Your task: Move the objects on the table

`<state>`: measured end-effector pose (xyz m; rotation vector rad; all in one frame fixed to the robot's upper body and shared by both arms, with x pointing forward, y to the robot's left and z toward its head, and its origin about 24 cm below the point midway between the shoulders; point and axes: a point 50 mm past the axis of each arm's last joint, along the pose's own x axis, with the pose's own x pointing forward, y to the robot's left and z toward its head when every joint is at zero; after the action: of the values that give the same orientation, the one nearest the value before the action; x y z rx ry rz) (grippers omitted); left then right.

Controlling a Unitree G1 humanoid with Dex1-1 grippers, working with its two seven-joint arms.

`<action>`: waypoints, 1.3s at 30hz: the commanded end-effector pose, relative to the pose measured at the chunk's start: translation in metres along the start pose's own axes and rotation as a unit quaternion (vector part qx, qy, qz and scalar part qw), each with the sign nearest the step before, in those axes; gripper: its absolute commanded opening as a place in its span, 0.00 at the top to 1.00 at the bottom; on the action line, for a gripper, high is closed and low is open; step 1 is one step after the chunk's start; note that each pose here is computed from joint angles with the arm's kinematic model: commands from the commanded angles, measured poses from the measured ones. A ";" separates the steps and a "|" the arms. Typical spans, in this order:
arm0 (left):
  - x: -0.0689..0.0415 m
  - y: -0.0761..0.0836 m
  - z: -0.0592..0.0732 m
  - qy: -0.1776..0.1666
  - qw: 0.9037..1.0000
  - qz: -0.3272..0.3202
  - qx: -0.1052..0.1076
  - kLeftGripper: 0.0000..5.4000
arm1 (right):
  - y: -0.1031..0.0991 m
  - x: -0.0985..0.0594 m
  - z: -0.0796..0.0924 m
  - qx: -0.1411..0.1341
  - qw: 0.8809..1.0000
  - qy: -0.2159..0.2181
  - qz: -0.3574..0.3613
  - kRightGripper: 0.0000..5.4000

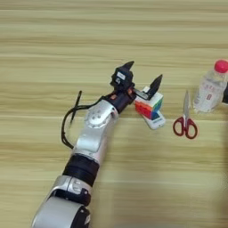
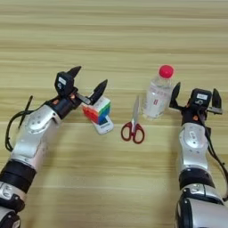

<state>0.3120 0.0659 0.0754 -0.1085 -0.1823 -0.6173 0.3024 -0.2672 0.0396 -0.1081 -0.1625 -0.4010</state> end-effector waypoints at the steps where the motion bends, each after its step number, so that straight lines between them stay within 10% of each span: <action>1: -0.006 0.026 0.009 -0.012 0.999 0.047 0.011 0.00 | 0.001 0.002 0.004 0.003 1.000 -0.009 -0.005 0.00; 14: -0.036 0.108 0.002 -0.004 0.965 0.258 0.041 0.00 | -0.012 -0.009 0.003 -0.017 1.000 -0.011 0.004 0.00; 39: -0.032 0.104 -0.011 0.005 0.961 0.274 0.038 0.00 | -0.035 -0.056 -0.014 -0.073 0.989 0.067 0.112 0.00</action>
<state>0.3463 0.1719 0.0505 -0.0878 -0.1509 -0.0452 0.2427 -0.2799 0.0177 -0.2311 0.0074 -0.2277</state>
